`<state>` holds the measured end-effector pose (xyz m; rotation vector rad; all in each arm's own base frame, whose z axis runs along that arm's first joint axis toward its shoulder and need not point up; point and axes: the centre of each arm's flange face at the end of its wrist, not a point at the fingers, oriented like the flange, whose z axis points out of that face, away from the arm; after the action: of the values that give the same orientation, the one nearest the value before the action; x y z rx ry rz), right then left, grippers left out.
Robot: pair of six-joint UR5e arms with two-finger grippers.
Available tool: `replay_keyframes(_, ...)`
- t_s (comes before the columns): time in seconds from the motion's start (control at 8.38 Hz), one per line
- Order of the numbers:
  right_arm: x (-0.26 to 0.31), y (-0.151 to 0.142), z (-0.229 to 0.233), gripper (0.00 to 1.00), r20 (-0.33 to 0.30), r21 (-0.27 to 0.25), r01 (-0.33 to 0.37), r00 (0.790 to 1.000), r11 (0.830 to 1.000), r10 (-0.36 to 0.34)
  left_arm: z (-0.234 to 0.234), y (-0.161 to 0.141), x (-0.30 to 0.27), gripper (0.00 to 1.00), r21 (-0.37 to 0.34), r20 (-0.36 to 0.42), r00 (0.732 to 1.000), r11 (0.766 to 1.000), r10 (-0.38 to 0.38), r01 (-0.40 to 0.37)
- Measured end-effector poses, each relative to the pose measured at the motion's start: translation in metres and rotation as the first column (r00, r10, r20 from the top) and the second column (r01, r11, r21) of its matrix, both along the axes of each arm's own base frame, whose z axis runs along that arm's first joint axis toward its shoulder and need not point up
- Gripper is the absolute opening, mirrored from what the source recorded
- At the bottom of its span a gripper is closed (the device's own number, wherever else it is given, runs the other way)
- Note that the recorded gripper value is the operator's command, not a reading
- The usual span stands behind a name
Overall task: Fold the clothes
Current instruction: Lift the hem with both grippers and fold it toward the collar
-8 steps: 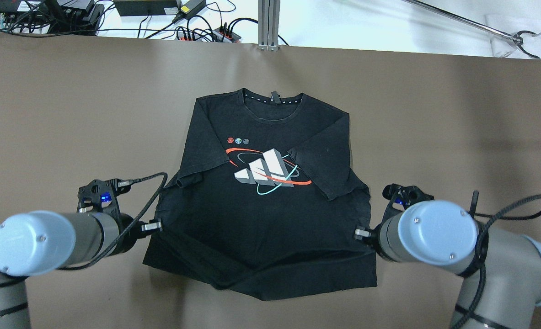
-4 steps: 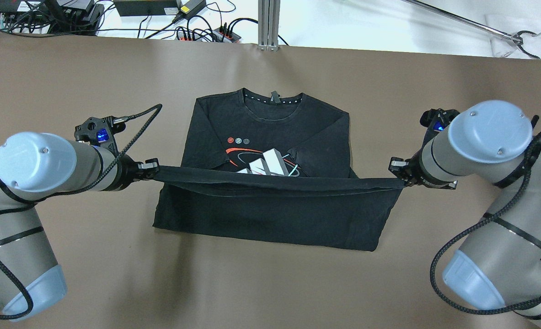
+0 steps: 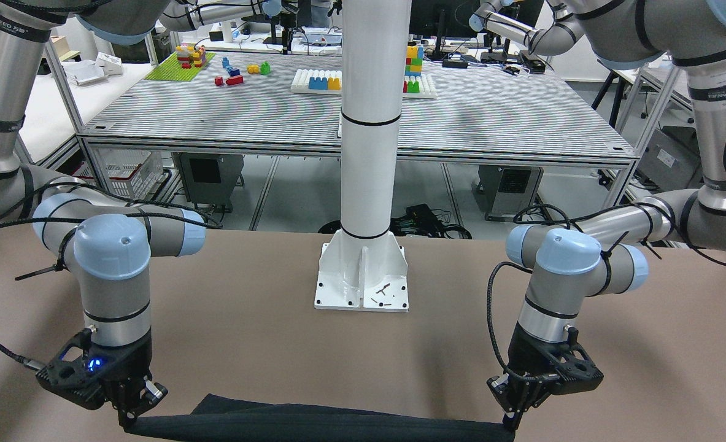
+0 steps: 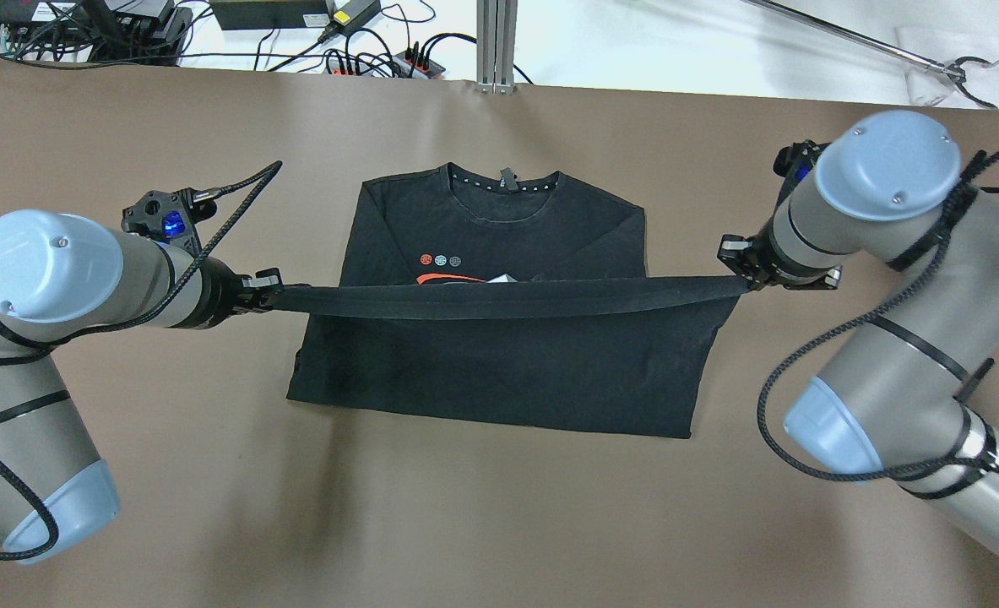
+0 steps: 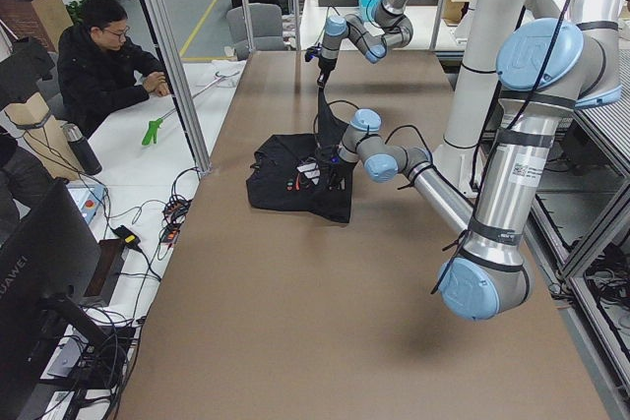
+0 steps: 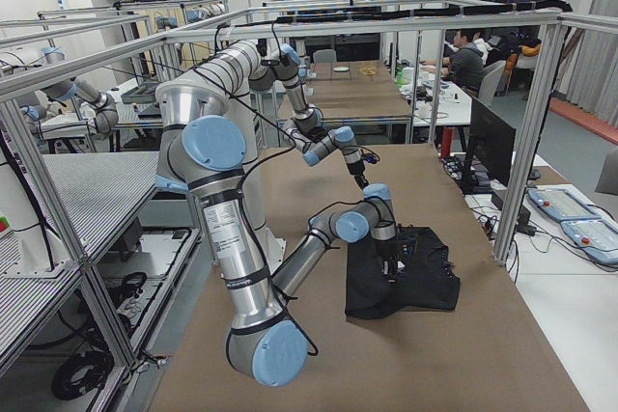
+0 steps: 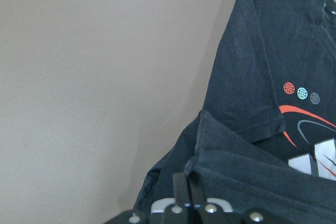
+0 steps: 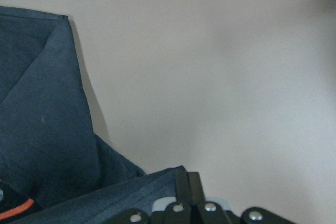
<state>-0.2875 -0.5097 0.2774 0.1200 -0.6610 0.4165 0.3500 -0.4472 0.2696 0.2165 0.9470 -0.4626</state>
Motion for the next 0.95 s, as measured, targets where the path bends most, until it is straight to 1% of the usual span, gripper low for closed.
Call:
replay_keyframes(0.12, -0.013, -0.022, -0.003, 0.00, -0.005, -0.001, -0.004, 1.000, 1.000, 0.004, 0.001, -0.008, 0.002, 0.00, 0.000, 0.008, 1.000, 1.000, -0.005, 0.005)
replay_keyframes(0.24, -0.027, -0.048, -0.001, 0.00, -0.005, 0.004, -0.013, 1.000, 1.000, 0.013, -0.001, -0.026, 0.009, 0.00, 0.003, 0.020, 1.000, 1.000, -0.012, 0.012)
replay_keyframes(0.48, -0.051, -0.103, 0.011, 0.00, -0.004, 0.025, -0.021, 1.000, 0.999, 0.021, -0.007, -0.083, 0.028, 0.00, -0.002, 0.051, 0.998, 0.999, -0.043, 0.043)
replay_keyframes(0.6, -0.059, -0.126, 0.018, 0.00, -0.006, 0.034, -0.023, 1.000, 0.999, 0.023, -0.012, -0.113, 0.031, 0.00, 0.006, 0.072, 0.996, 0.998, -0.055, 0.055)
replay_keyframes(0.72, -0.065, -0.141, 0.024, 0.00, -0.008, 0.039, -0.024, 1.000, 0.999, 0.025, -0.014, -0.137, 0.032, 0.00, 0.008, 0.094, 0.994, 0.998, -0.062, 0.061)
replay_keyframes(0.95, -0.071, -0.156, 0.037, 0.00, -0.025, 0.047, -0.033, 0.999, 0.998, 0.034, -0.007, -0.173, 0.047, 0.00, 0.001, 0.131, 0.990, 0.998, -0.062, 0.062)
